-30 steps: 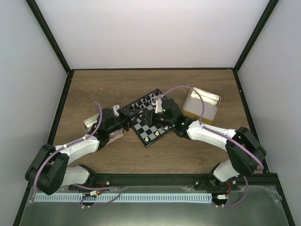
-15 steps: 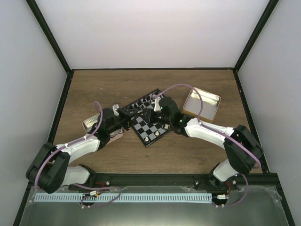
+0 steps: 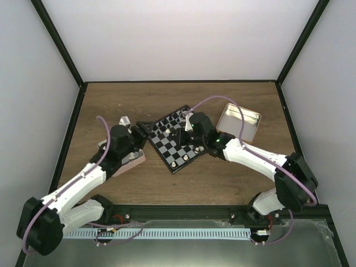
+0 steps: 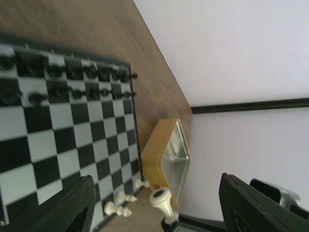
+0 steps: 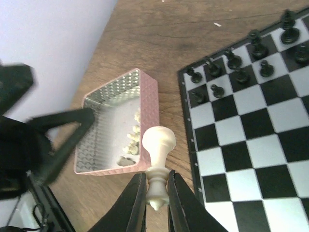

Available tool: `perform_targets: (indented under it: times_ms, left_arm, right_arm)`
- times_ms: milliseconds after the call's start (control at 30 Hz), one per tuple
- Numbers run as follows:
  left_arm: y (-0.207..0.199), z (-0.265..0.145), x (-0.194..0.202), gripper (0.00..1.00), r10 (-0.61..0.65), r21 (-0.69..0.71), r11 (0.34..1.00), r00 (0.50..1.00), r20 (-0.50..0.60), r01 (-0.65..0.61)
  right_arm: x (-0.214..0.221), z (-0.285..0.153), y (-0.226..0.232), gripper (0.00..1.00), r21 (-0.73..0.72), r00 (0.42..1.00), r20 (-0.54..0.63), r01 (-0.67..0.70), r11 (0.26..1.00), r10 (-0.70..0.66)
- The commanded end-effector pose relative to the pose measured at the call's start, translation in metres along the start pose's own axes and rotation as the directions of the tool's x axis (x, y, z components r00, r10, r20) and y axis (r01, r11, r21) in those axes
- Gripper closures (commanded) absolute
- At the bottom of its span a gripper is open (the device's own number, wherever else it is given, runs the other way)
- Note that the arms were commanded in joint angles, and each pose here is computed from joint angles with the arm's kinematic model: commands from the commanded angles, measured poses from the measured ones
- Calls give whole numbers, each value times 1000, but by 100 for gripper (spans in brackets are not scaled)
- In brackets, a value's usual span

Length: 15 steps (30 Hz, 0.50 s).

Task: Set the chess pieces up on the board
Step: Place the chess piece on the chessboard.

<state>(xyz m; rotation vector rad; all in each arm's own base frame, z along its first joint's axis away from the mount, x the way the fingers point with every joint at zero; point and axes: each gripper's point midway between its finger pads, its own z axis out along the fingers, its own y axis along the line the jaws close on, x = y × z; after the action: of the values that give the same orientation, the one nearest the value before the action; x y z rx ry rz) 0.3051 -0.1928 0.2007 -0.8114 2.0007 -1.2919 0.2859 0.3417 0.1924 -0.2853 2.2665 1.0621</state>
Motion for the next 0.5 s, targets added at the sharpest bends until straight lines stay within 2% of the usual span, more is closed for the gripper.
perform_targets:
  times_ms: [0,133,267,367,467]
  left_arm:
    - [2,-23,-28,27,331,-158,936,938,103,-314]
    - [-18,-46,-48,26,518,-222,849,840,164,-480]
    - [-35,-69,-67,23,641,-304,761,737,213,-574]
    - [-42,-82,-75,21,697,-340,711,681,226,-615]
    - [-44,-88,-76,21,724,-348,685,651,228,-639]
  right_arm:
    - [3,-19,-11,90,110,996,-44,76,991,-72]
    - [22,-28,-31,89,203,985,-146,122,971,-93]
    - [48,-35,-54,89,300,956,-287,157,941,-68]
    - [59,-41,-70,89,373,936,-350,173,912,-34]
    - [67,-45,-81,89,424,916,-400,189,885,-4]
